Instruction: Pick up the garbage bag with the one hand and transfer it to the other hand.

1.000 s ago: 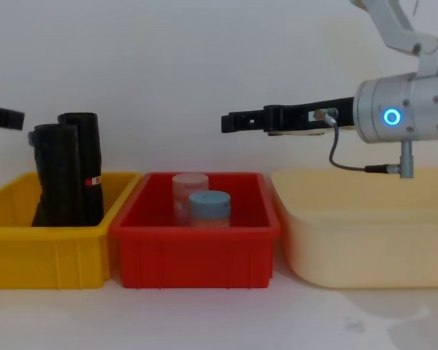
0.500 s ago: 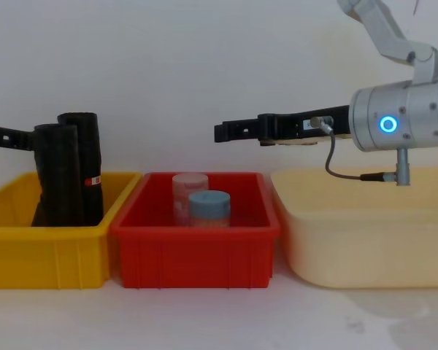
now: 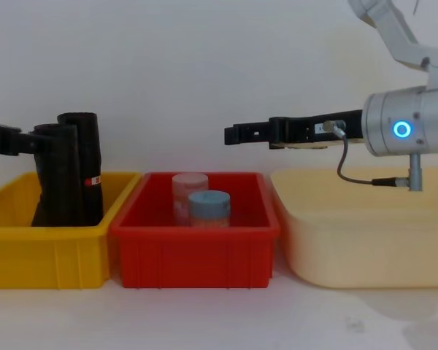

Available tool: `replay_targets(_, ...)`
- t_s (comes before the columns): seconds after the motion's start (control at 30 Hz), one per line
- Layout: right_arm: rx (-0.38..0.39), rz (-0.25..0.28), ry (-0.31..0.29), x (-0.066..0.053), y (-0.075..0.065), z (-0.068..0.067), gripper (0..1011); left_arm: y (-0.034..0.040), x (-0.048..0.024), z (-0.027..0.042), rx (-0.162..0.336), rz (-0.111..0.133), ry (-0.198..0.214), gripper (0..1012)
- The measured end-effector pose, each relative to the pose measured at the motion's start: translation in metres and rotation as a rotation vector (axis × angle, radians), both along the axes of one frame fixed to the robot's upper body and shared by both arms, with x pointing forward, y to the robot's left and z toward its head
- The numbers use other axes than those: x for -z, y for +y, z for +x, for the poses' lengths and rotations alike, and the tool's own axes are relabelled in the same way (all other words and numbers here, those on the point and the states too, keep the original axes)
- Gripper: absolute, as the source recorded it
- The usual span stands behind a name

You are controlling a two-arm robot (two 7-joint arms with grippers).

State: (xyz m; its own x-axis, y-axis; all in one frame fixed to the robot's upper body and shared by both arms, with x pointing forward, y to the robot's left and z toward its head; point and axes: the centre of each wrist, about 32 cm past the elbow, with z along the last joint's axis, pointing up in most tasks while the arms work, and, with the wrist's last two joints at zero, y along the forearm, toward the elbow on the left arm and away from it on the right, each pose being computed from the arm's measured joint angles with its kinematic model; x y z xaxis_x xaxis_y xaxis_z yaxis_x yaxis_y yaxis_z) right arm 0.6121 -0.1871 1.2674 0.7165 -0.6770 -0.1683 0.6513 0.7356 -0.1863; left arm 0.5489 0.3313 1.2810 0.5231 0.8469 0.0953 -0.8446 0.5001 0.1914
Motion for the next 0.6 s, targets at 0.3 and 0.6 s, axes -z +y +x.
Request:
replay_targets(0.3, -0.001, 0.006, 0.007, 0.002, -0.005, 0.0, 1001, -0.0098, 0.0062, 0.0115, 0.008, -0.017, -0.006, 1001)
replay_targets(0.6, 0.002, 0.011, 0.013, 0.002, -0.009, 0.002, 1002, -0.0165, 0.0112, 0.0184, -0.042, -0.015, -0.006, 1001)
